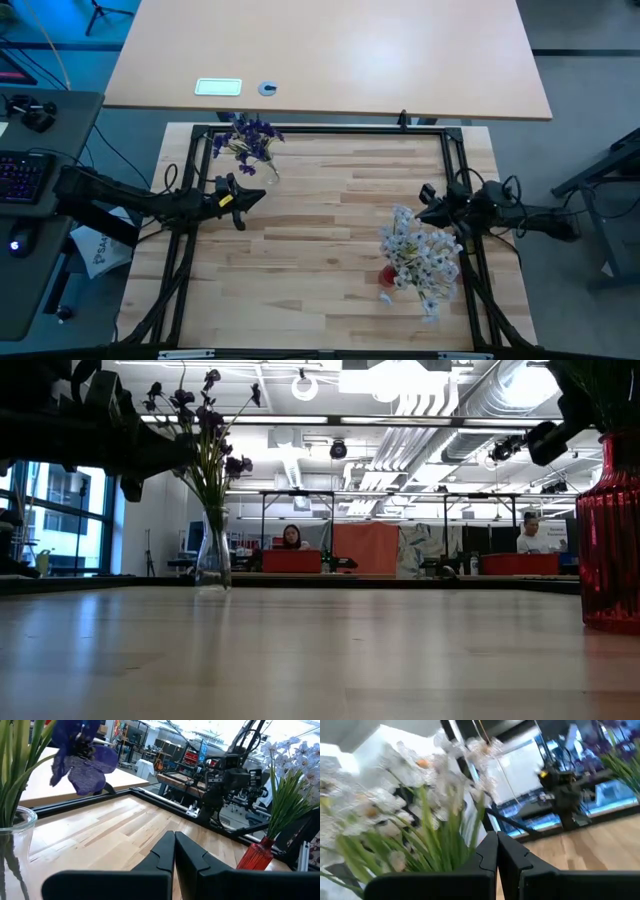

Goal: Sort flowers into vase by color
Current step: Return to Home Position

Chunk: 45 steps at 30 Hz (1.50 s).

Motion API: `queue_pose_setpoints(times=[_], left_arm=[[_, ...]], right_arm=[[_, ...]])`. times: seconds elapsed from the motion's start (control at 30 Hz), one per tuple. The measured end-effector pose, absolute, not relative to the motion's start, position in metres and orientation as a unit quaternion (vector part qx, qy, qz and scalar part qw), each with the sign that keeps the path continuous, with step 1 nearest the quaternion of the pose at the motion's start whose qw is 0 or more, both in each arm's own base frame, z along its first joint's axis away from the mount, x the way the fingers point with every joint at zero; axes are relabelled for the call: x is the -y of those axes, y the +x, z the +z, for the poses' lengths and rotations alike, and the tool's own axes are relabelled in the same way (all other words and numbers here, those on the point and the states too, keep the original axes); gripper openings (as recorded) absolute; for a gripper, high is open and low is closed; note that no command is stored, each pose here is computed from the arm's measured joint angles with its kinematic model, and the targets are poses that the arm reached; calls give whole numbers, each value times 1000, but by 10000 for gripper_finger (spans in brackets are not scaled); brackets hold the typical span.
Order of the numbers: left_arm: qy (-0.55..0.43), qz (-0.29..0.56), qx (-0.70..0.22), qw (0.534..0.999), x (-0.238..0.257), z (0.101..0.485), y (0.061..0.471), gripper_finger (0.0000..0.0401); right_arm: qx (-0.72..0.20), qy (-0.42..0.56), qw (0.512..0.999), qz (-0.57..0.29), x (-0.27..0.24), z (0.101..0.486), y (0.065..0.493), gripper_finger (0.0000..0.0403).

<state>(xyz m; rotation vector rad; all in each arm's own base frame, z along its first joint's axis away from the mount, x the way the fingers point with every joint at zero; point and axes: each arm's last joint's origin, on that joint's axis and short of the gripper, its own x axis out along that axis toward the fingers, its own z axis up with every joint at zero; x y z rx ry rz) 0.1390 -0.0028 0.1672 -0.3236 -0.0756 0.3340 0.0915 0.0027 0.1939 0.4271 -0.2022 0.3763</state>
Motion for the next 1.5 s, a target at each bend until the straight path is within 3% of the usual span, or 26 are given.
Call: queue_pose_setpoints(times=[0.33,0.6,0.97,1.17,1.5], left_arm=[[-160,166,37,972,3,167,139,0],[-160,166,37,972,3,167,139,0],[-160,166,37,972,3,167,139,0],[-160,166,37,972,3,167,139,0],[-160,166,37,972,3,167,139,0]], right_arm=[[91,186,955,213,-13,192,92,0],[57,80,976,195,-15,180,94,0],[-12,-5,1000,6,-5,165,100,0],[-22,-1,999,41,-7,163,101,0],[-22,-1,999,25,-6,163,101,0]])
